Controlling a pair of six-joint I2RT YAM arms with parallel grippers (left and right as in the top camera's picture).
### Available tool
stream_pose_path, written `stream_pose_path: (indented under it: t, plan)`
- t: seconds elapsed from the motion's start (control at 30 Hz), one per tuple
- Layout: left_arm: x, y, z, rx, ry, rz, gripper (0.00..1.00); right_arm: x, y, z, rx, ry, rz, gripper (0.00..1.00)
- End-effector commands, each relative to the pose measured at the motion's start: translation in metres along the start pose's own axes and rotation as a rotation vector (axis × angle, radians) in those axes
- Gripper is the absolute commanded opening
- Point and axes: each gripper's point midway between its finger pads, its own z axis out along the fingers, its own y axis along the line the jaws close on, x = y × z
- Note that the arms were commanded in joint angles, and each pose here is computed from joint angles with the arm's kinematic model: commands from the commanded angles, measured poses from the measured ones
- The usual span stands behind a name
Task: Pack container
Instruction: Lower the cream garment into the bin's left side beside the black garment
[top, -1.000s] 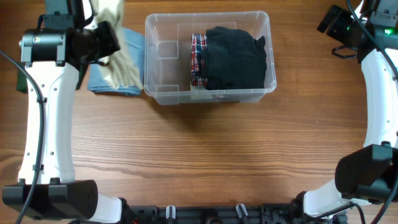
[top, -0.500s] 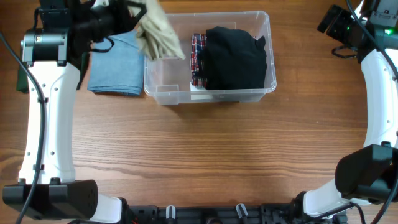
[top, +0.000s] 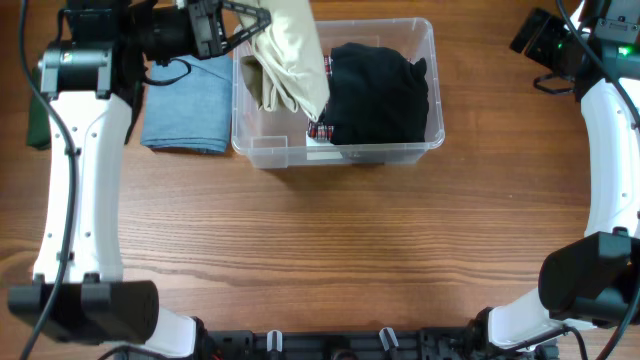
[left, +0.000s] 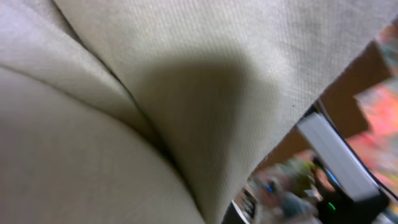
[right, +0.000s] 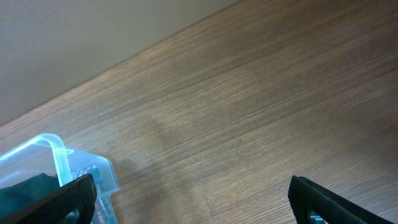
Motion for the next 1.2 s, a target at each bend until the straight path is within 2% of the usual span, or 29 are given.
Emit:
stream_pose_path:
  t: [0.0, 0.43, 1.17]
  plan:
    - [0.004, -0.012, 0.005, 0.210, 0.054, 0.080, 0.04, 0.006, 0.001, 0.008, -0.003, 0.022, 0.012, 1.00]
    - [0.012, 0.046, 0.023, 0.202, 0.071, 0.046, 0.04, 0.006, 0.001, 0.008, -0.003, 0.022, 0.012, 1.00]
    - [0.056, 0.170, 0.060, 0.138, 0.133, -0.187, 0.04, 0.006, 0.001, 0.008, -0.003, 0.022, 0.011, 1.00]
